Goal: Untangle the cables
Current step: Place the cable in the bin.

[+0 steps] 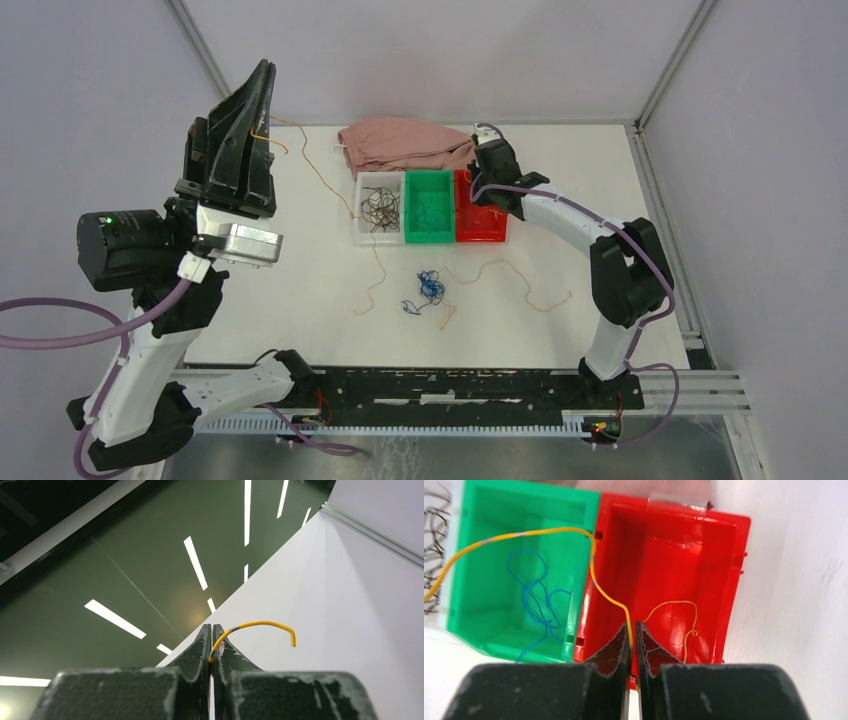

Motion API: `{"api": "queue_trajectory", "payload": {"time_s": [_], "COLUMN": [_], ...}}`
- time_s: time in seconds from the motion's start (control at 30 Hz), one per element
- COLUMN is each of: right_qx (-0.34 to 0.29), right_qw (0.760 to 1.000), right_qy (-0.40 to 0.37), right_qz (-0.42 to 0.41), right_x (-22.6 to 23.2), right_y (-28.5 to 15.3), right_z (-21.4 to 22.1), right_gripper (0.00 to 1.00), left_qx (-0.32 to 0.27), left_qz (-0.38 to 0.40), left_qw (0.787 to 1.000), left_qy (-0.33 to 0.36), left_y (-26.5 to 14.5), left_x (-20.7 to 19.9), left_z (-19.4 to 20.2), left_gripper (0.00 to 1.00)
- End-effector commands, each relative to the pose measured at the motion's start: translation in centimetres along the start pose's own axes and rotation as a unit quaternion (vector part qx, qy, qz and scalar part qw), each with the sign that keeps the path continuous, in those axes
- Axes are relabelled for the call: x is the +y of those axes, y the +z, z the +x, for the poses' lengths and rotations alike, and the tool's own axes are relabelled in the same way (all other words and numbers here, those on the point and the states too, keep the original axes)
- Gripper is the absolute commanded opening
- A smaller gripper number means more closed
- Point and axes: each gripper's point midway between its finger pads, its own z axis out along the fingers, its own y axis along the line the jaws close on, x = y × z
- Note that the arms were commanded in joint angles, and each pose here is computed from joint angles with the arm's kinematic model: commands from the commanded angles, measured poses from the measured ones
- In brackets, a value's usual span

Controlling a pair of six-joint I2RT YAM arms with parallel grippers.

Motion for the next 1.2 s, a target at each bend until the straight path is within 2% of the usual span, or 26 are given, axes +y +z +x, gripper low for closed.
{"api": "queue_trajectory", "payload": {"time_s": [0.0,0.13,0.23,0.5,0.63,0.8,0.93,1.17], "right_qx": [0.003,0.025,0.022,-0.007,-0.017,0.008,-0.003,0.005], "right_qw": [1.0,0.999,0.999,0.999,0.999,0.999,0.999,0.999], "right_qy": [0.026,0.038,0.045,0.046,0.041,0.032,0.042,0.035], "right_qz": [-0.002,0.009,0.011,0.021,0.02,0.023,0.0,0.033], "right_x": [0.4,-0.1,-0.4,-0.7,-0.4,-0.3,0.9,0.7], "right_y": [-0.2,-0.6,-1.4,-3.7,-3.8,-1.2,0.6,4.6], "right_z": [-1.0,0.9,1.1,-2.3,-4.3,-5.3,-8.0,-8.8], "right_gripper": [0.15,0.28,0.48,0.53,0.58,0.62,0.71,0.74], "left_qx": [-0.009,-0.012,-0.014,-0.015,-0.015,-0.015,-0.013,-0.01], "left_qz": [-0.013,-0.015,-0.013,-0.014,-0.014,-0.013,-0.012,-0.01], "left_qw": [1.0,1.0,1.0,1.0,1.0,1.0,1.0,1.0], "left_qy": [-0.021,-0.019,-0.018,-0.016,-0.015,-0.011,-0.009,-0.006], "left_y": [-0.2,-0.2,-0.2,-0.5,-0.6,-0.6,-0.6,-0.6], "left_x": [0.8,0.9,0.8,1.0,1.0,1.0,1.0,0.8], "left_z": [-0.6,-0.7,-0.8,-1.0,-1.0,-1.0,-0.9,-0.8], "left_gripper": [0.03,0.03,0.03,0.03,0.03,0.03,0.03,0.03]}}
